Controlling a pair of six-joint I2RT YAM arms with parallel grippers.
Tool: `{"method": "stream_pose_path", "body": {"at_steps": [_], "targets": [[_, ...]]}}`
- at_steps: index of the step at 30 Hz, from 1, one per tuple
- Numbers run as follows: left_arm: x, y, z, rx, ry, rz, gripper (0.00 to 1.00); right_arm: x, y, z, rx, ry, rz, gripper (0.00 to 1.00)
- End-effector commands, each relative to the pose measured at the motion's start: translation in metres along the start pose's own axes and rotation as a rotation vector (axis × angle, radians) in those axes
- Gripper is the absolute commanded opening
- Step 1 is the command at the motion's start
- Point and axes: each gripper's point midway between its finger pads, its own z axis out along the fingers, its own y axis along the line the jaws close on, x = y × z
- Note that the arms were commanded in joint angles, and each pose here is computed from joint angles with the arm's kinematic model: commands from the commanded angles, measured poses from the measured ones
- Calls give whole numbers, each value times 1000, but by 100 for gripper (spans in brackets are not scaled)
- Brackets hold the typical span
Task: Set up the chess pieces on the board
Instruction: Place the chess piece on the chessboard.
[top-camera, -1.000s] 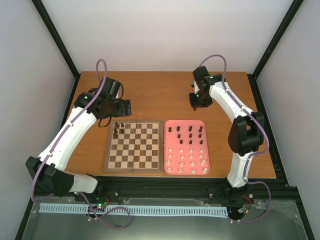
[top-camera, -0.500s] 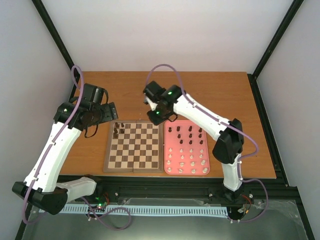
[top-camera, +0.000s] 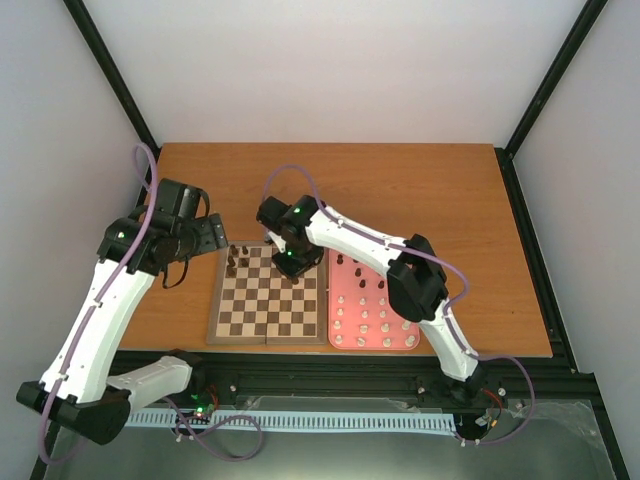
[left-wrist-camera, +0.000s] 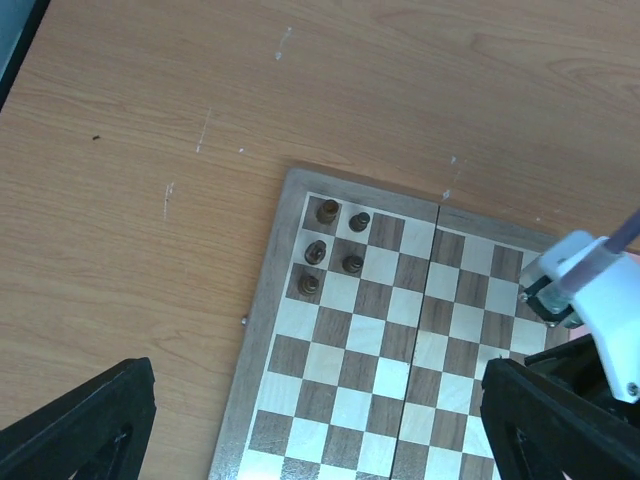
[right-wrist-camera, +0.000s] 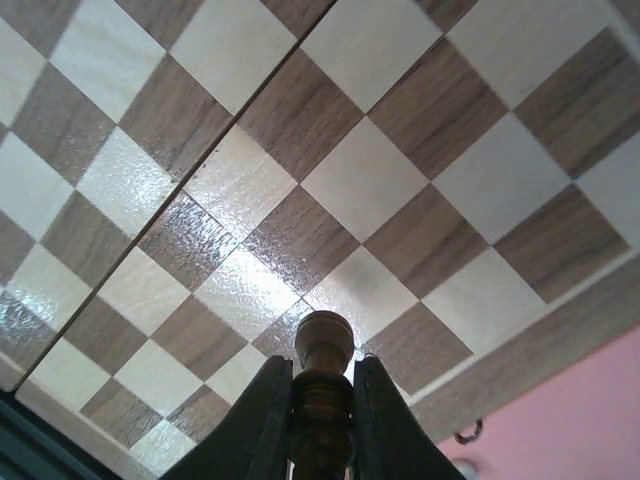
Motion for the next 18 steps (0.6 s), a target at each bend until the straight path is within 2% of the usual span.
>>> {"method": "stream_pose_path", "body": {"at_steps": [1, 8, 18], "targets": [[4, 14, -7, -35, -19, -22, 100, 1, 7, 18, -6, 27, 3, 3], [7, 16, -4, -50, -8, -1, 100, 3, 4, 33, 36, 38, 12, 4], [6, 13, -1, -39, -8, 17, 100, 4, 0, 37, 68, 27, 35, 14]]}}
